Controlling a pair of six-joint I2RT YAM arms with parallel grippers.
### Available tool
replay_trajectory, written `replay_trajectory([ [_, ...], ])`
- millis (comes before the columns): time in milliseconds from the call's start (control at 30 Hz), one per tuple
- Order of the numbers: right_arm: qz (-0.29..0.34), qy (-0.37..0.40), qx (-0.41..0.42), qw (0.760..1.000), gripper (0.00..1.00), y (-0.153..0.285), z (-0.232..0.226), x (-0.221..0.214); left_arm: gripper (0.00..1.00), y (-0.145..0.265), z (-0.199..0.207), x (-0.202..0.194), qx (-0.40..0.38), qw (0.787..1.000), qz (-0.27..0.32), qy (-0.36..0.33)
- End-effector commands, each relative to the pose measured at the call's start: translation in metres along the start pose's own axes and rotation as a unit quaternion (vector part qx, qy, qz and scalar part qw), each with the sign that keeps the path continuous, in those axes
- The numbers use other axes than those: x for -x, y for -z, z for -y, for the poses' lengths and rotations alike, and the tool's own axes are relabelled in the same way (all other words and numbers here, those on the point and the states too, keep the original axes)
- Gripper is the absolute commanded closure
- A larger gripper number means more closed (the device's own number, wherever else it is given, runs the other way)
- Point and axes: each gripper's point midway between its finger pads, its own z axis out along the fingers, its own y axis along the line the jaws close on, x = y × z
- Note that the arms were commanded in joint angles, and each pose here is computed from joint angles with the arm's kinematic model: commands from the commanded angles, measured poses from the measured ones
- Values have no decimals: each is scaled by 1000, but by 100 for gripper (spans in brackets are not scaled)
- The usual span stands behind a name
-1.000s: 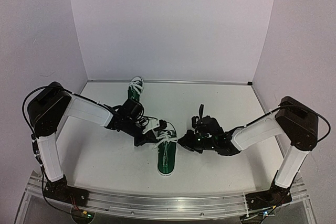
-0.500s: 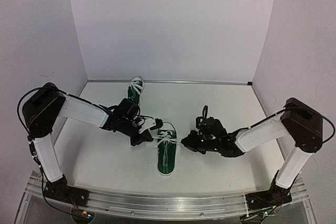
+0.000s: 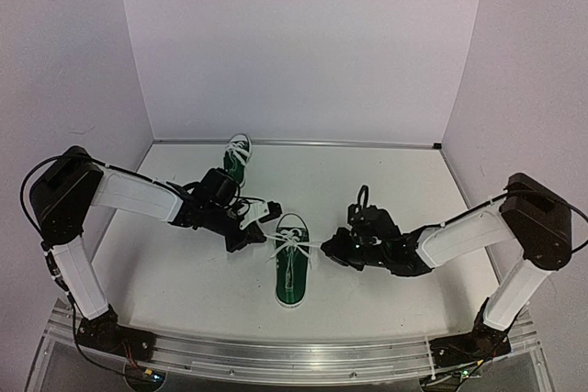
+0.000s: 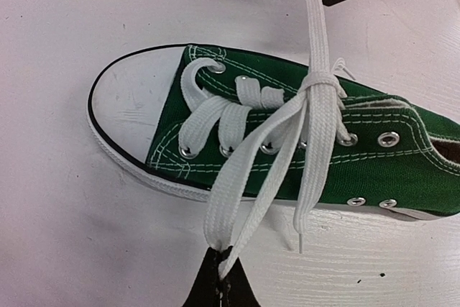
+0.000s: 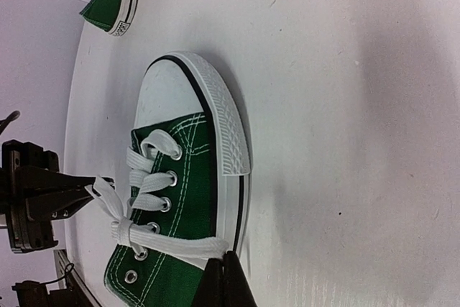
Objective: Tie the shoes
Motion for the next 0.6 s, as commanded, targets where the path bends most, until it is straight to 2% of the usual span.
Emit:
replay_trajectory([
  [0, 28, -6, -60, 998, 100, 10, 30, 8, 100, 17, -18, 0, 36, 999, -8, 5],
  [367, 19, -3, -67, 998, 100, 9, 37, 3, 100, 21, -23, -4, 36, 999, -19, 9],
  [500, -11, 39, -13, 999, 100, 0, 2, 1, 100, 16, -19, -2, 20, 1000, -14, 8],
  [567, -19, 60, 8, 998, 96, -3, -13, 2, 100, 13, -17, 2, 13, 1000, -11, 5],
])
